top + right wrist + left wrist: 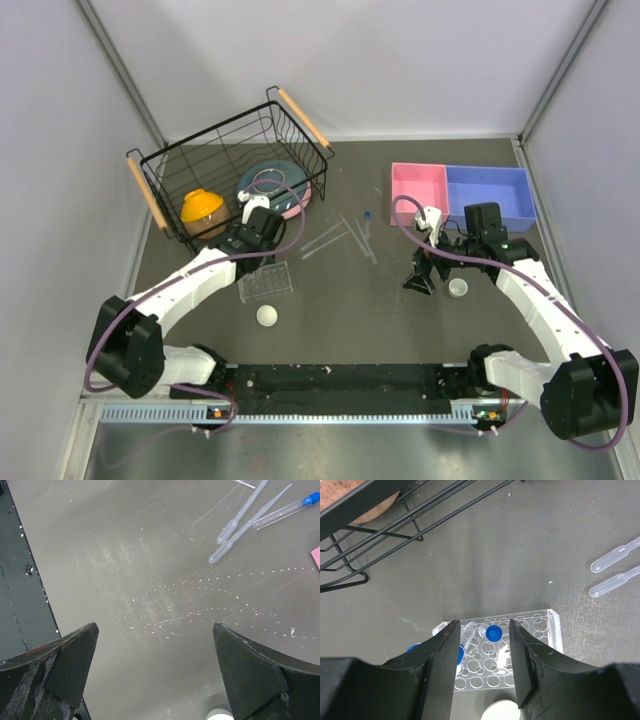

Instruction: Organize the chemistry lab equipment

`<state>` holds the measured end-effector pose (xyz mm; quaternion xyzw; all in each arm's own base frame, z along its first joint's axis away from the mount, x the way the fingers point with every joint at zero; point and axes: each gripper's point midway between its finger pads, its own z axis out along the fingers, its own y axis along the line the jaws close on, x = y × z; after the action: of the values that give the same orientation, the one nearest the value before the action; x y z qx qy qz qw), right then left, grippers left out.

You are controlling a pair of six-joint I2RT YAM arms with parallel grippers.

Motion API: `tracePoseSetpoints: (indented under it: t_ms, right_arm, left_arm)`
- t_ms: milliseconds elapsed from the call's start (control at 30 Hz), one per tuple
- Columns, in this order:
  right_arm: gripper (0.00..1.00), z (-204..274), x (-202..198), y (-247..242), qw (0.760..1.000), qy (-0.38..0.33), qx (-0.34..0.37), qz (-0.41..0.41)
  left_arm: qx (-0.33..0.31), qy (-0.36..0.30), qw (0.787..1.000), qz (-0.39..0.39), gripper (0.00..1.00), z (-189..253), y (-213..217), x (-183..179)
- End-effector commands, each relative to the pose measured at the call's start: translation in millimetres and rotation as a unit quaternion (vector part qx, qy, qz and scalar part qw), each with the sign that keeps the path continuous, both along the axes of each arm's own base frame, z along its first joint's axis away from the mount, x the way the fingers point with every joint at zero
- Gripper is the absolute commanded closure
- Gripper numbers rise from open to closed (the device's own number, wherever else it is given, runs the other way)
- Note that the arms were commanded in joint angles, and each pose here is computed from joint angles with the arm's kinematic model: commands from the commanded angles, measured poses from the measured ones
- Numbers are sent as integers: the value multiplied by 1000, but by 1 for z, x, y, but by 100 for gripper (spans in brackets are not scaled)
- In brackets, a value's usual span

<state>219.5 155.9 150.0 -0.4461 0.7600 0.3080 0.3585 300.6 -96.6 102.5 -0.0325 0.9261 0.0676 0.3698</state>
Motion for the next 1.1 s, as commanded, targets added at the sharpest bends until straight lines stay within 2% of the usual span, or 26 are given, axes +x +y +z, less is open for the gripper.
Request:
tracePoseSetpoints:
  t_ms: [0,300,400,433,500,600,633,667,733,767,833,900,933,1000,1067]
  right_arm:
    - [1,4,6,1,1000,-19,5,6]
    - [1,4,5,2,1000,-21,8,11]
    - [1,8,1,8,999,-29,28,29]
    - [1,6,0,11,998,-24,37,35]
    - [1,4,2,13,998,-11,44,31]
    - [1,2,12,17,999,9,36,24]
    - [1,5,23,16,1000,-3,20,13]
    - [1,-2,30,18,1000,20,11,-5]
    - [1,1,44,27,1000,16,-10,-20]
    - [1,-8,49,33,998,44,-18,-30]
    - [1,-7,61,51,997,30,-56,-38]
    - [1,-17,77,64,993,48,-77,-74]
    - [1,-9,96,69,989,28,-92,-112]
    - [1,-21,120,77,977,61,-92,-184]
    - [1,-14,147,81,965,61,-87,-238]
  left_arm:
    - [-23,-41,999,5,50,33,-2,7]
    - [-64,-84,994,-17,42,83,-7,1]
    - [-73,-95,992,-31,33,99,-5,-9]
    - [-73,-99,992,-30,25,102,-2,-12]
    - [-78,-118,989,-36,20,114,4,-22]
    - [-91,-152,983,-53,6,130,11,-38]
    - [-95,-163,980,-64,4,134,11,-42]
    - [-97,-171,978,-76,1,136,12,-46]
    - [-104,-195,971,-88,1,139,16,-57]
    - [-104,-198,969,-105,1,139,14,-60]
    - [-107,-201,967,-116,1,134,16,-68]
    - [-107,-200,966,-123,1,130,16,-73]
    - [-107,-199,966,-123,1,128,17,-75]
    - [-105,-199,967,-120,1,123,19,-76]
    - [-103,-203,966,-121,1,124,20,-76]
